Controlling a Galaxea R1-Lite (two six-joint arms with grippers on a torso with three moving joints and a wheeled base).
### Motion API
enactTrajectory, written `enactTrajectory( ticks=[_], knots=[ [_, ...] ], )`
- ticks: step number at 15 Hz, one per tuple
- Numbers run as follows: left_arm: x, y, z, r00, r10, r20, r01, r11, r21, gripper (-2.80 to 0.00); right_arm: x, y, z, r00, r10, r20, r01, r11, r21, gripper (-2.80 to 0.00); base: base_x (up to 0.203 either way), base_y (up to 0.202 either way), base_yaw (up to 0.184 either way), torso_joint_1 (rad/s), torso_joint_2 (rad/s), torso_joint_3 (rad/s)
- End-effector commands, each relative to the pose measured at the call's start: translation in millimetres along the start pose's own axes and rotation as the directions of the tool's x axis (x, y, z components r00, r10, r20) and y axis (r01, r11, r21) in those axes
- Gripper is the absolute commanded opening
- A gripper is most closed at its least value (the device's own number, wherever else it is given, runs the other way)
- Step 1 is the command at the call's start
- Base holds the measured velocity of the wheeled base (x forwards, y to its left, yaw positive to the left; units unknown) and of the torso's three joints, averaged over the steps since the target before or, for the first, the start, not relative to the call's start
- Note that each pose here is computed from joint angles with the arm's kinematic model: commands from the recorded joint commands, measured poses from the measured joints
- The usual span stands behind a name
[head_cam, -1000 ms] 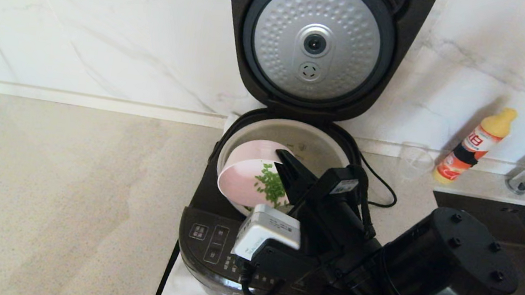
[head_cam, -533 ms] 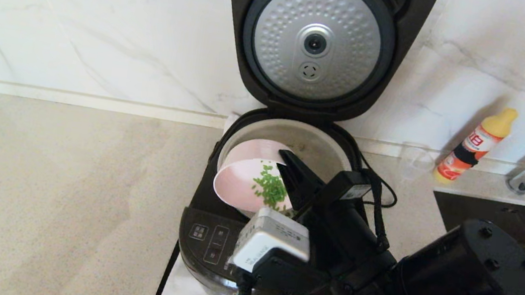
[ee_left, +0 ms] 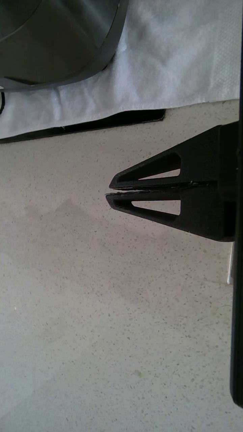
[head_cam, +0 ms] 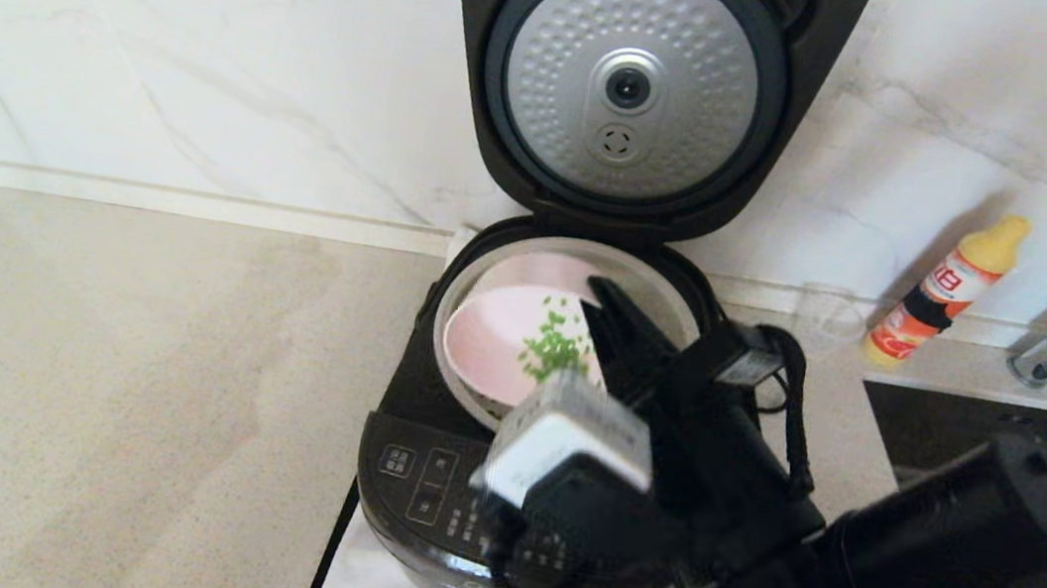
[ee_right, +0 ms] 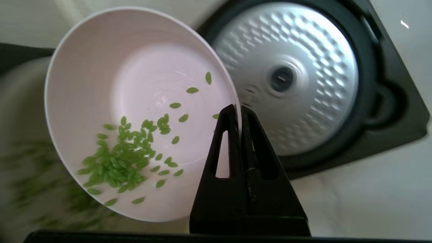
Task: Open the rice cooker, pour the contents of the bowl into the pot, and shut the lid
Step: Place the bowl on the table
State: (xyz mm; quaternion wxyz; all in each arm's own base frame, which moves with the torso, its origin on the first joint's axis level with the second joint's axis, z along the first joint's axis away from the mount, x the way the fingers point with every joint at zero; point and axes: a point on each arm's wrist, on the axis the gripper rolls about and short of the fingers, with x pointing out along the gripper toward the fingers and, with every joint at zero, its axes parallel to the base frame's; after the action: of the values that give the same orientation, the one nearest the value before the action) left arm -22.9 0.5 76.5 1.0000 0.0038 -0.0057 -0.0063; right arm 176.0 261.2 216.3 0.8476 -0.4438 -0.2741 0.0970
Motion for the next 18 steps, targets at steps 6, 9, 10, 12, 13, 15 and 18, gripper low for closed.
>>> enactTrajectory(
  ticks=[6, 9, 10, 12, 13, 15, 18],
  knots=[
    [1, 0.0, -2, 1.000, 0.000, -0.008, 0.000, 1.000, 0.000, -2.80, -36, 12, 10, 0.990, 0.118, 0.076, -0.117, 0.993, -0.018, -2.80, 0.000, 0.000, 0.000, 0.000, 0.00, 0.000],
    [1, 0.0, -2, 1.000, 0.000, -0.008, 0.000, 1.000, 0.000, -2.80, -38, 11, 13, 0.992, 0.114, 0.062, -0.113, 0.994, -0.008, -2.80, 0.000, 0.000, 0.000, 0.000, 0.00, 0.000],
    [1, 0.0, -2, 1.000, 0.000, -0.008, 0.000, 1.000, 0.000, -2.80, -37, 10, 14, 0.992, 0.106, 0.061, -0.106, 0.994, -0.005, -2.80, 0.000, 0.000, 0.000, 0.000, 0.00, 0.000],
    [1, 0.0, -2, 1.000, 0.000, -0.008, 0.000, 1.000, 0.000, -2.80, -25, 8, 10, 0.997, 0.071, 0.034, -0.071, 0.997, -0.002, -2.80, 0.000, 0.000, 0.000, 0.000, 0.00, 0.000],
    [1, 0.0, -2, 1.000, 0.000, -0.008, 0.000, 1.000, 0.000, -2.80, -15, 8, 4, 0.999, 0.050, 0.012, -0.049, 0.999, -0.008, -2.80, 0.000, 0.000, 0.000, 0.000, 0.00, 0.000],
    [1, 0.0, -2, 1.000, 0.000, -0.008, 0.000, 1.000, 0.000, -2.80, -7, 11, -1, 0.999, 0.042, 0.000, -0.042, 0.999, -0.016, -2.80, 0.000, 0.000, 0.000, 0.000, 0.00, 0.000],
    [1, 0.0, -2, 1.000, 0.000, -0.008, 0.000, 1.000, 0.000, -2.80, -22, 17, 0, 0.995, 0.096, 0.026, -0.095, 0.995, -0.028, -2.80, 0.000, 0.000, 0.000, 0.000, 0.00, 0.000]
  ],
)
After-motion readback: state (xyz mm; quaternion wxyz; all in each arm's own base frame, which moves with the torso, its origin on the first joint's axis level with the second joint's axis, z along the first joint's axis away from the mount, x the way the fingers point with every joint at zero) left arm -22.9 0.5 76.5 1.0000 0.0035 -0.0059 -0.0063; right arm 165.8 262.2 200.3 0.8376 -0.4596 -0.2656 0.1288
